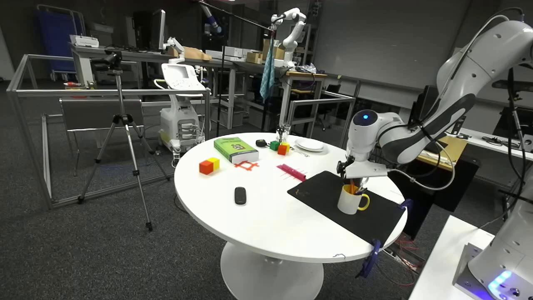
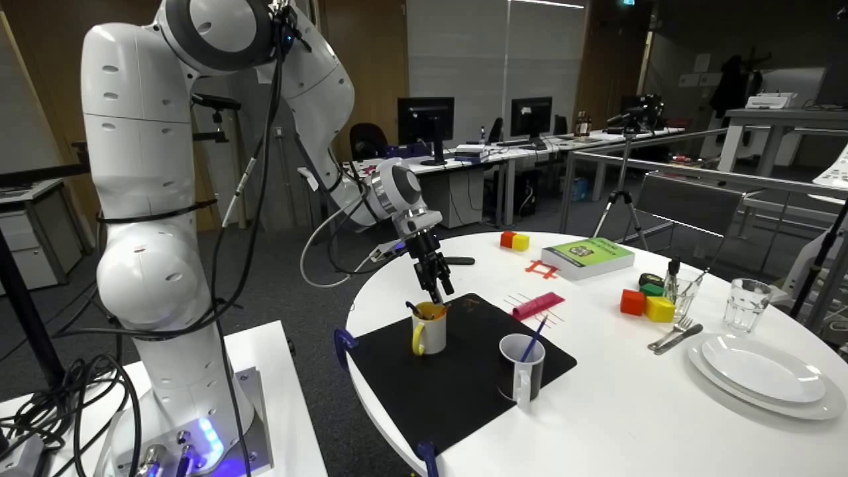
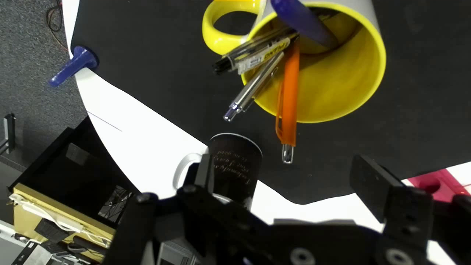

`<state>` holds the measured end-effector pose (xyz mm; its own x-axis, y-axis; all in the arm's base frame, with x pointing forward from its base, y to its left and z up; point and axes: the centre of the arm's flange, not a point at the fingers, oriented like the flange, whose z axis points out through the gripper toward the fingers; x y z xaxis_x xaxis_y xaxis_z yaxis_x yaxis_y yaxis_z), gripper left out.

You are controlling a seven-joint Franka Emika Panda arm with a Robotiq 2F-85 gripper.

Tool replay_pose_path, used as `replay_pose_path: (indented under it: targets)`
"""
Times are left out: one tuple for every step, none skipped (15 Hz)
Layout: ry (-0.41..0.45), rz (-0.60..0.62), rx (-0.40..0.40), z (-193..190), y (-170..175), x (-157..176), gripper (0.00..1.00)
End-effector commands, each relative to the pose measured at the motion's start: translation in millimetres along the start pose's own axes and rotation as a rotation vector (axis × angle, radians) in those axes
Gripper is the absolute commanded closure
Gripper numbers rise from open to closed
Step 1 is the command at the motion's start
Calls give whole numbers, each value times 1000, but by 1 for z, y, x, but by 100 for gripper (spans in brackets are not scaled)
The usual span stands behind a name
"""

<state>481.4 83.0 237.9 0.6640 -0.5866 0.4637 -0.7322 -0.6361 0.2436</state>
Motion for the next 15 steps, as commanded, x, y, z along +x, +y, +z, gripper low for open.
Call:
replay_pose_path:
  targets:
    - [3, -15, 21, 5, 0, -6, 0]
    - [-4, -4, -2, 2, -1, -2, 0]
    - [-5, -7, -2, 3, -1, -3, 0]
    - [-6, -8, -3, 3, -1, -4, 0]
    - [-6, -9, -4, 4, -2, -4, 0]
    - [-1, -5, 0, 4, -1, -5, 0]
    - [3, -3, 1, 6, -1, -5, 0]
    - [3, 2, 2, 8, -1, -5, 0]
    - [4, 4, 3, 9, -2, -5, 0]
    - [4, 4, 3, 10, -2, -5, 0]
    - [6, 4, 3, 11, -2, -5, 0]
    - [6, 5, 2, 12, -3, -4, 0]
    - [6, 6, 1, 13, -2, -4, 0]
    - [7, 7, -1, 15, -2, -3, 0]
    - [8, 9, -3, 15, -2, -2, 0]
